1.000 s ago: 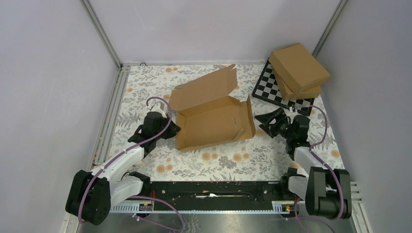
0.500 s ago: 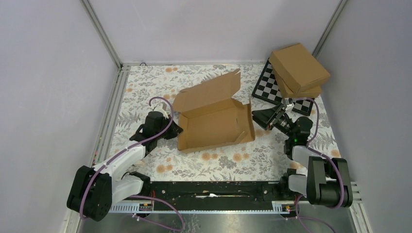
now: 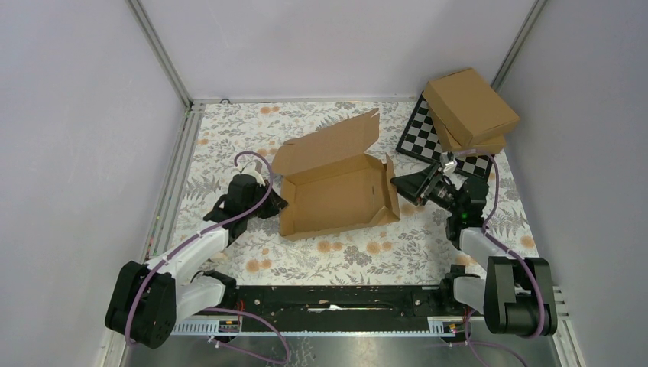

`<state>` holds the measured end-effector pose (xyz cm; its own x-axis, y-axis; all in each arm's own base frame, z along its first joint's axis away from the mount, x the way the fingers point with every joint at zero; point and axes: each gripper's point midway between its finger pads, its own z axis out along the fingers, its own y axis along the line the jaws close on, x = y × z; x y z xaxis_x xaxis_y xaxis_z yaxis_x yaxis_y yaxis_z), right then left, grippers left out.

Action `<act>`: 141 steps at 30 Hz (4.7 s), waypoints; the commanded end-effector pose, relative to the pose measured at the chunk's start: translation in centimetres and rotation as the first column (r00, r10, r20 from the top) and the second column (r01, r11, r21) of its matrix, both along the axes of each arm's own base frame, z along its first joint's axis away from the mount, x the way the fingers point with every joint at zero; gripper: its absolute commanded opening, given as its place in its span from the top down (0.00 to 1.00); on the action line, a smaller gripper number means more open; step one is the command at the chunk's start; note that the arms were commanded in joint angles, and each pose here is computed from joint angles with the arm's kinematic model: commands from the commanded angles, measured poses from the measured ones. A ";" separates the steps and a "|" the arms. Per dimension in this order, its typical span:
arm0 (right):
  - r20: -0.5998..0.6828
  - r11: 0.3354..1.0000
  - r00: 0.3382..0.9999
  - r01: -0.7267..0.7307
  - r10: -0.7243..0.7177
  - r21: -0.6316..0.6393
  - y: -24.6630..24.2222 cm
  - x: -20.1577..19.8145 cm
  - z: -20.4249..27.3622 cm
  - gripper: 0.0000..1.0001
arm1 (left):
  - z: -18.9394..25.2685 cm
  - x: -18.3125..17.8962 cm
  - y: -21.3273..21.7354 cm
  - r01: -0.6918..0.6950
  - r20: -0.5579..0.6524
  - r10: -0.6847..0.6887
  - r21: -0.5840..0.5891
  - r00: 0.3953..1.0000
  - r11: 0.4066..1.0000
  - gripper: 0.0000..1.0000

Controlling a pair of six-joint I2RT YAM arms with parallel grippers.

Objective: Fold the paper box

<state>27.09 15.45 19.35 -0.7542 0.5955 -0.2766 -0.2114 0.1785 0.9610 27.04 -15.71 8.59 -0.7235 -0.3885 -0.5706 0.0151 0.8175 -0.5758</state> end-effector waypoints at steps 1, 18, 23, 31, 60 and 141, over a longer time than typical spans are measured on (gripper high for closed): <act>0.093 0.994 0.990 -0.102 0.105 -0.039 1.8 -0.6 2.2 0.43 | 3.4 2.4 -0.3 -0.022 0.108 0.025 -0.024 0.994 0.999 1.00; 0.005 0.911 0.989 -0.135 0.149 -0.390 4.2 -0.4 -2.4 0.41 | 2.5 2.6 0.8 -0.100 0.114 0.080 0.180 0.990 0.979 1.00; -0.037 0.868 0.988 -0.150 0.150 -0.474 4.4 -0.2 -4.5 0.41 | 2.1 2.5 0.7 -0.099 0.109 0.078 0.199 0.991 0.975 1.00; -0.120 0.810 0.974 -0.227 0.193 -0.540 5.5 -0.7 -7.5 0.40 | 1.2 2.6 1.1 -0.108 0.097 0.085 0.264 0.992 0.959 1.00; -0.232 0.360 0.970 -0.244 0.077 -0.901 5.1 -0.6 -14.1 0.37 | 0.8 2.5 0.4 -0.133 0.089 0.108 0.374 0.990 0.918 1.00; -0.011 0.000 0.988 -0.011 -0.155 -1.000 2.9 7.4 -15.8 0.86 | 0.0 1.1 -0.1 -0.149 0.087 0.126 0.344 0.988 0.927 0.52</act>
<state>33.01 20.17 2.50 -0.8267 -0.1823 -0.5322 -0.1424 0.9831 -0.1154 27.44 -15.29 6.86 -0.6673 -0.2386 -0.7056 -0.1079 0.9683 -0.2253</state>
